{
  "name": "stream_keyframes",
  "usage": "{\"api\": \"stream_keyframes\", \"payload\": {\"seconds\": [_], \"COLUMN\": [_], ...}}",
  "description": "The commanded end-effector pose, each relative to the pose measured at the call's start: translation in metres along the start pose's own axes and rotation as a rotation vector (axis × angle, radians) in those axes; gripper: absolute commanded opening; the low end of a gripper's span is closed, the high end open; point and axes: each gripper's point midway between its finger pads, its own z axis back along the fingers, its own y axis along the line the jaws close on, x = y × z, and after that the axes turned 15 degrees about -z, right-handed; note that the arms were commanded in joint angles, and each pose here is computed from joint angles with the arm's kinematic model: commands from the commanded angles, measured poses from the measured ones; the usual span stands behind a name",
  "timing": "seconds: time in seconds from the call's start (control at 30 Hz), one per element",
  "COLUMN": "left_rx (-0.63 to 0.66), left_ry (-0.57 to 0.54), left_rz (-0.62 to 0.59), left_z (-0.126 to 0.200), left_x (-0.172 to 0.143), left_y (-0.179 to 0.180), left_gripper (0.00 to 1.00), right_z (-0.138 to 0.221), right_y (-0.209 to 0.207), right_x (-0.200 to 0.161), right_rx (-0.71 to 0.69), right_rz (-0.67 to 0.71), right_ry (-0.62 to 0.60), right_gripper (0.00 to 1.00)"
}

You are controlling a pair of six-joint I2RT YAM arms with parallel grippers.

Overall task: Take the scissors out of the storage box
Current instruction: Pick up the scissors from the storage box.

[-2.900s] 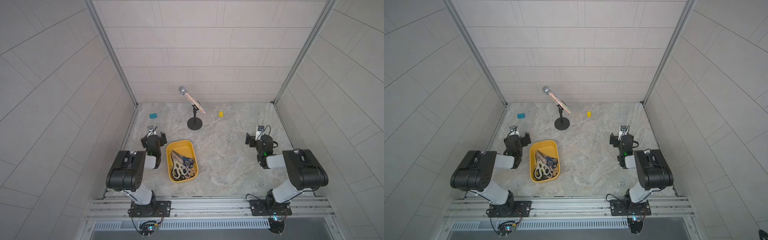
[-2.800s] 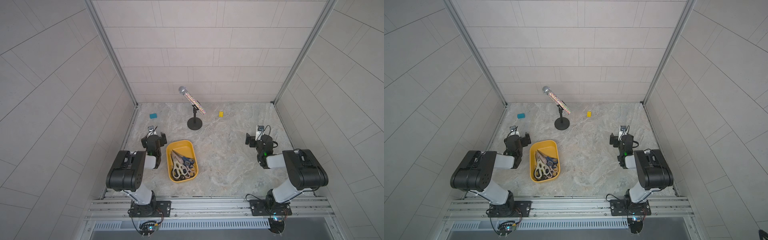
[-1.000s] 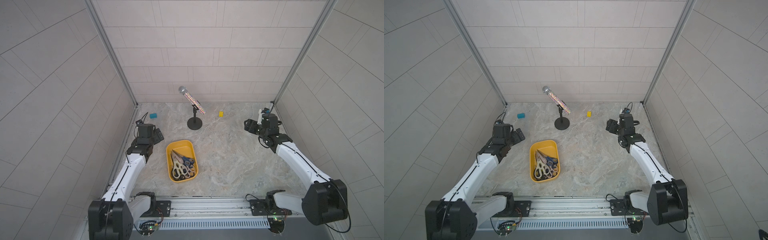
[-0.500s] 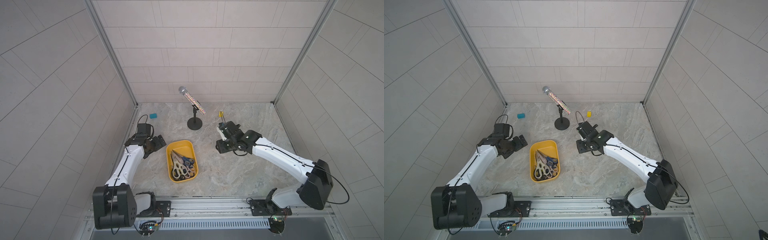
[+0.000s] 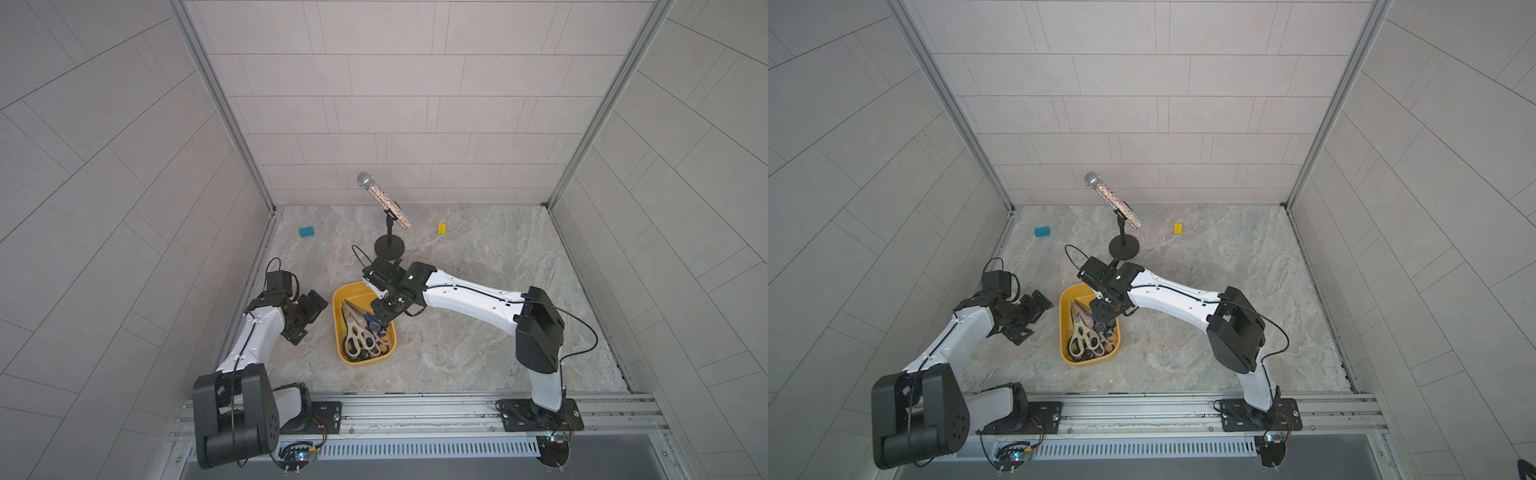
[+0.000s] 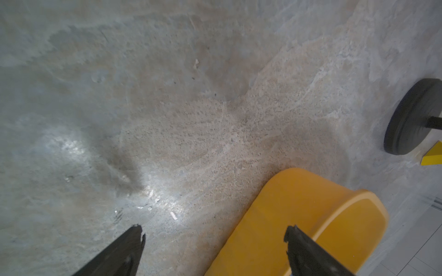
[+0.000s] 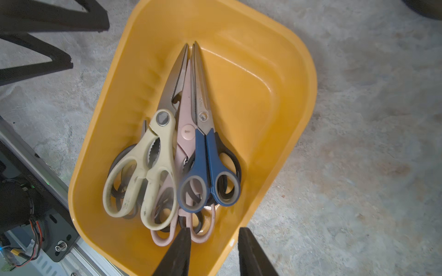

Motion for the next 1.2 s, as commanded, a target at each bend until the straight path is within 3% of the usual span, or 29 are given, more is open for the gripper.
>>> {"api": "stream_keyframes", "payload": {"seconds": [0.0,0.23,0.43,1.17], "left_rx": [0.014,0.048,0.021,-0.001], "left_ry": [-0.031,-0.083,-0.096,-0.105], "left_rz": [-0.027,-0.039,-0.008,0.027], "left_z": [0.007,0.011,0.010,0.009], "left_x": [0.002,0.007,0.010,0.009], "left_y": [0.006,0.016,0.016,0.017], "left_gripper": [1.00,1.00,1.00,1.00], "right_z": [-0.004,-0.026,-0.032,-0.066], "right_y": [0.008,0.019,0.019,0.017], "right_x": [-0.003,-0.009,-0.013,-0.028], "right_rx": [0.020,0.044,0.031,0.016], "right_rz": [0.014,0.016,0.006,-0.024], "right_ry": [0.045,0.129,0.144,0.224], "right_gripper": [0.37,0.37,0.33,0.30]}}
